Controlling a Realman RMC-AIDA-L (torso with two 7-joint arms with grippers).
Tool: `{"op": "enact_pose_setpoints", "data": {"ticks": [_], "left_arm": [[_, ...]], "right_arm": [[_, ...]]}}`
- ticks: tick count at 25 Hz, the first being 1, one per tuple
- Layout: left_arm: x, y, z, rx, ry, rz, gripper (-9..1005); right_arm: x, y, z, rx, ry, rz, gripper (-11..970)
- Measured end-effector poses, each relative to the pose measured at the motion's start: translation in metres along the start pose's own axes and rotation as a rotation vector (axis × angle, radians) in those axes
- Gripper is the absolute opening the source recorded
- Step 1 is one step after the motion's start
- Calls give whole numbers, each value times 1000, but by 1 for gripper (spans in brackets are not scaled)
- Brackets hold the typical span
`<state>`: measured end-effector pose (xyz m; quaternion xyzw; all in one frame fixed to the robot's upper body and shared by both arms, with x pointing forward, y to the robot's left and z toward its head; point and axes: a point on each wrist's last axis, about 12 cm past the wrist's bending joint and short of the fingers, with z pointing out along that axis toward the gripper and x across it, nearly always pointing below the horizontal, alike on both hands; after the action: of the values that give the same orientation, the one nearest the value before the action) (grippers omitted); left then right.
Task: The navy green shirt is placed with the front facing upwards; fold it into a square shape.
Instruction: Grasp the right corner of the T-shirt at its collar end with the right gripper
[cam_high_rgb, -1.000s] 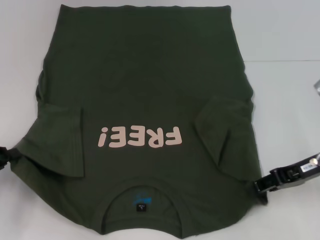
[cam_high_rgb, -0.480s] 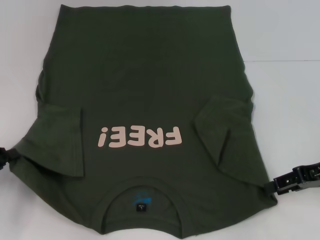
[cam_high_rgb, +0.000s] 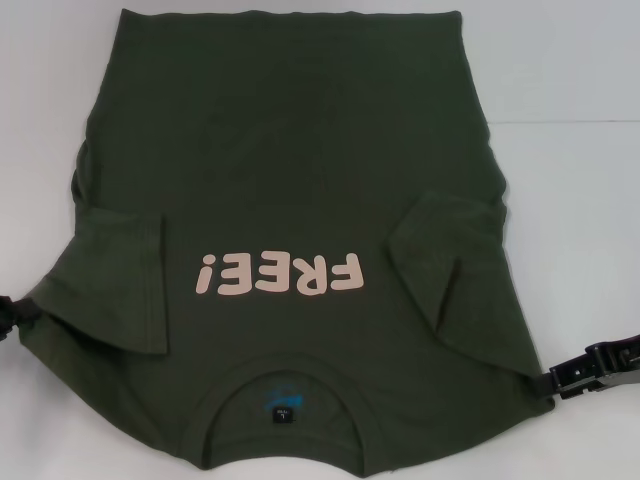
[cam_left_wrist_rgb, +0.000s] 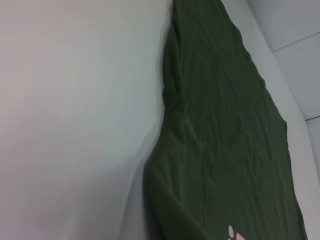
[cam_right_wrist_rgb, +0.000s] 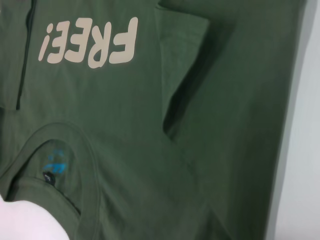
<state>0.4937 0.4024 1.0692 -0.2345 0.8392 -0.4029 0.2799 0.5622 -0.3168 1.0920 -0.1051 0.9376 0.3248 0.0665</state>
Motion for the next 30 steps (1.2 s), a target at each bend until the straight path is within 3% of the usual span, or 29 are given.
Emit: {"op": "enact_pose_setpoints", "data": {"ticks": [18, 23, 30], "left_arm": [[0, 0, 0, 3, -4, -4, -1], [0, 0, -1, 7, -10, -6, -2], [-2, -1, 0, 10, -12, -2, -2]], "right_arm": [[-9, 16, 22, 7, 28, -47, 523], [-12, 18, 22, 3, 20, -50, 720], [-20, 29, 28, -12, 24, -77, 721]]}}
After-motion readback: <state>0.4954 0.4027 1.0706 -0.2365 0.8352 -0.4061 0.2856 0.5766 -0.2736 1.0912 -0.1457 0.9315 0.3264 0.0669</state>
